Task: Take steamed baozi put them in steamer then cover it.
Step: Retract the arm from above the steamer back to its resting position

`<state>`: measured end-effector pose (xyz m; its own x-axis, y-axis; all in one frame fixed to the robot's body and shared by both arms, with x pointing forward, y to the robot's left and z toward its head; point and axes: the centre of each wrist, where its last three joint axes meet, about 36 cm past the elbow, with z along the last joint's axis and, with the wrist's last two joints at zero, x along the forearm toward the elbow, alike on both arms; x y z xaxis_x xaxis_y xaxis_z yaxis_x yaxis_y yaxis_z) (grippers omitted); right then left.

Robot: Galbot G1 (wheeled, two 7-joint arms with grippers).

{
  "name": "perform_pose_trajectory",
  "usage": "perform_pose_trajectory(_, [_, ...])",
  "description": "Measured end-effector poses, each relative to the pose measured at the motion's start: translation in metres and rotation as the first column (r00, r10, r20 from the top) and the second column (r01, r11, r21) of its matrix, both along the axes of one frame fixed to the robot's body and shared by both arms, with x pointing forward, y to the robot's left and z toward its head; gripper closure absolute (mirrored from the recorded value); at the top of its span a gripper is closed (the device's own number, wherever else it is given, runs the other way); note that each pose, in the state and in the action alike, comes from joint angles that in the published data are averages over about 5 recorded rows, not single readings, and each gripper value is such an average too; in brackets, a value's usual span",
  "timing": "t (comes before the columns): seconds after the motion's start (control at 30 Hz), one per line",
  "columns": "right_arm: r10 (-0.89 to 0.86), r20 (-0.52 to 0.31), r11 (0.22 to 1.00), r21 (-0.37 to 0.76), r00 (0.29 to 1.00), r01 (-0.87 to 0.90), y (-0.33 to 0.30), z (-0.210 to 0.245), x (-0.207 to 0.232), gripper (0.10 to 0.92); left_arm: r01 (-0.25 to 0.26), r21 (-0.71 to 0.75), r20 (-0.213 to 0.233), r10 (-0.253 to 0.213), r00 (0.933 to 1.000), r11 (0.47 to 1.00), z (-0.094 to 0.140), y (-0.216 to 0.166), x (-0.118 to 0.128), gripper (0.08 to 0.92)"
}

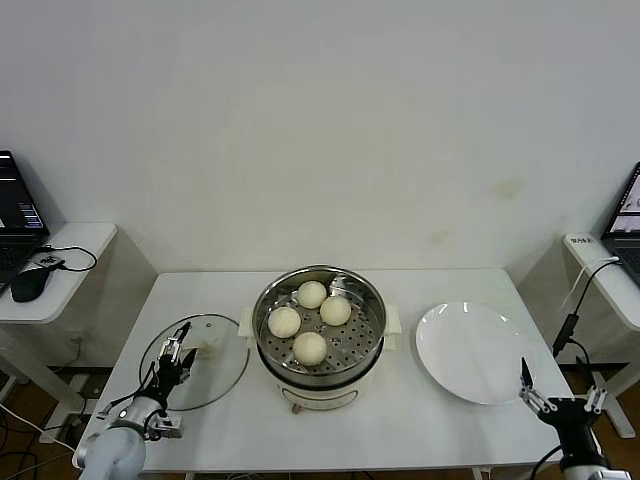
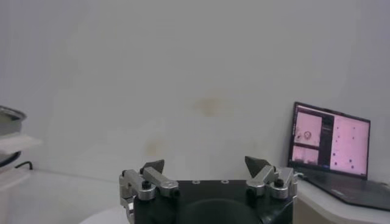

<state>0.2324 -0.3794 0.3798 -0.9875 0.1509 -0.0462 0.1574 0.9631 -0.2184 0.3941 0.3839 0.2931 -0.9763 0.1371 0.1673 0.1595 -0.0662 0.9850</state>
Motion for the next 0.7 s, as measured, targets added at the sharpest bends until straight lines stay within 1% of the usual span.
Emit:
perform_pose_trajectory(0.27, [-0.001, -0.011, 1.0, -0.001, 1.0, 0.001, 0.001, -0.005, -0.002, 0.2, -0.01, 0.015, -0.013, 0.01, 0.9999, 1.0, -0.004, 0.002, 0.011, 0.177])
perform_pose_trajectory(0.53, [0.004, -0.019, 1.0, -0.001, 1.0, -0.004, 0.003, -0.009, -0.002, 0.2, -0.027, 0.006, -0.012, 0.027, 0.9996, 1.0, -0.006, 0.0, 0.022, 0.177])
perform_pose_trajectory(0.63, [0.007, -0.023, 1.0, 0.0, 1.0, -0.007, 0.004, -0.01, -0.002, 0.2, -0.035, 0.001, -0.014, 0.035, 0.9993, 0.999, -0.007, -0.002, 0.025, 0.212])
perform_pose_trajectory(0.7, [0.008, -0.024, 1.0, 0.0, 1.0, -0.008, 0.005, -0.011, -0.002, 0.199, -0.041, -0.001, -0.019, 0.041, 0.999, 0.999, -0.008, -0.002, 0.026, 0.267])
